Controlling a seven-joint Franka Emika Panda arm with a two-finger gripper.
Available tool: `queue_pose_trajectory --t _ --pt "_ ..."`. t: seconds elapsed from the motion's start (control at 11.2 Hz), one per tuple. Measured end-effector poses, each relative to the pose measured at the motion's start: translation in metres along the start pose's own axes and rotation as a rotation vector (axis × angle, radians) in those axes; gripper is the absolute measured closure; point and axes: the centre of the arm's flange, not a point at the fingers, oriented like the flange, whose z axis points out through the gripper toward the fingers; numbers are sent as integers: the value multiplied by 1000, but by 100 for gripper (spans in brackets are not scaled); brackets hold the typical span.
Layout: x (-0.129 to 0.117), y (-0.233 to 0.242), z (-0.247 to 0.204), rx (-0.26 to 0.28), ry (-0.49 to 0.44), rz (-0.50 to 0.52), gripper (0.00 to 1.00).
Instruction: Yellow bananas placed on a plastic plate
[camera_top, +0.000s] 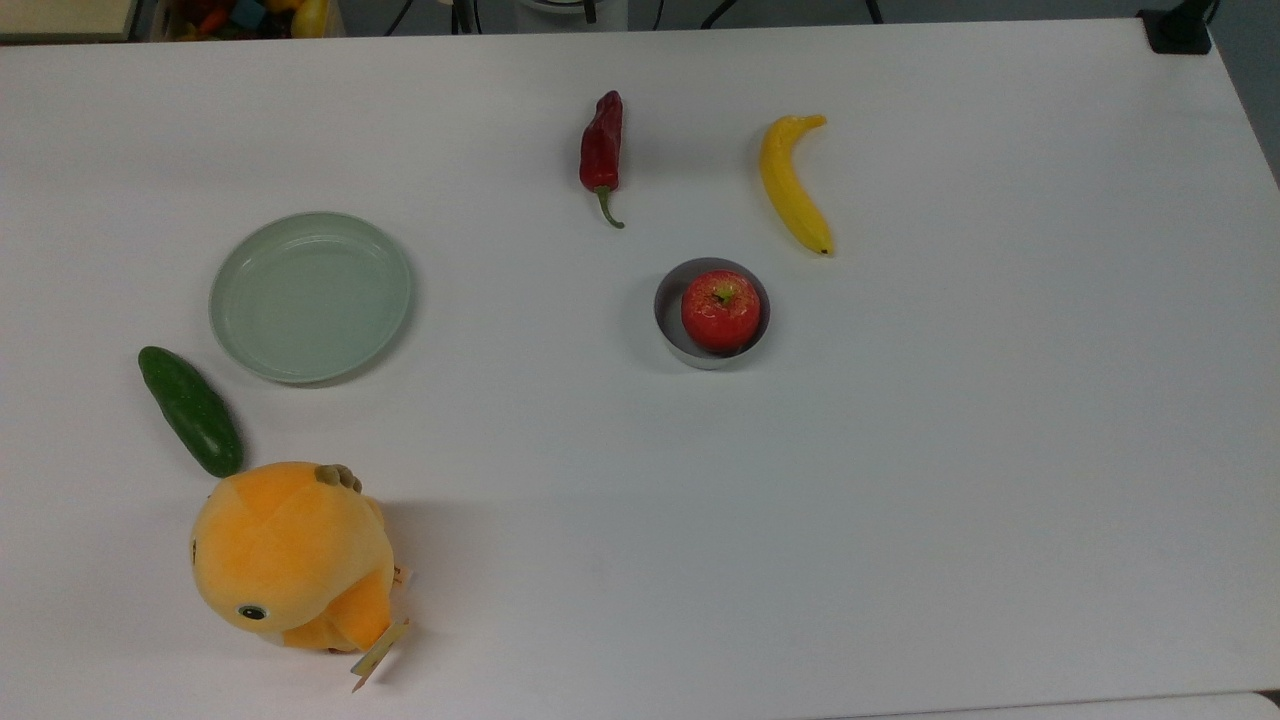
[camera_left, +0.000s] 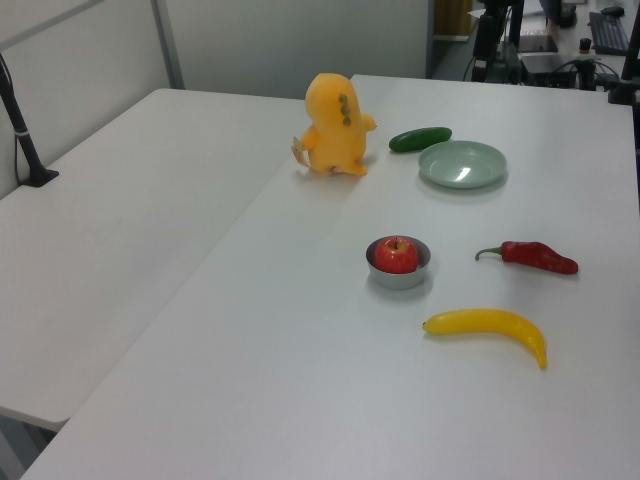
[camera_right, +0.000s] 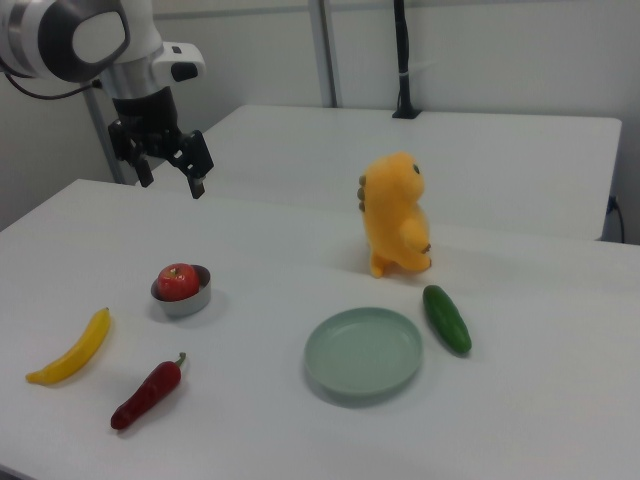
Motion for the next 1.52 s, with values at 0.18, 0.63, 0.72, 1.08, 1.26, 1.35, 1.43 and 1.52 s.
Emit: queue_pose_trajectory --t 0.18,0.63,0.72,1.08,1.26,1.35,1.43,1.52 --pt "-1 0 1 1 -7 0 0" --pt "-2 -2 2 2 -18 -3 0" --pt "-4 -2 3 3 -33 -3 0" --pt "-22 -9 14 14 -173 -45 0" --pt "-38 -31 39 19 -306 -96 0" --pt "-47 -49 57 18 -367 -128 0" --pt "-55 -67 76 13 -413 -163 0" --pt "-65 -85 97 6 -462 -197 0"
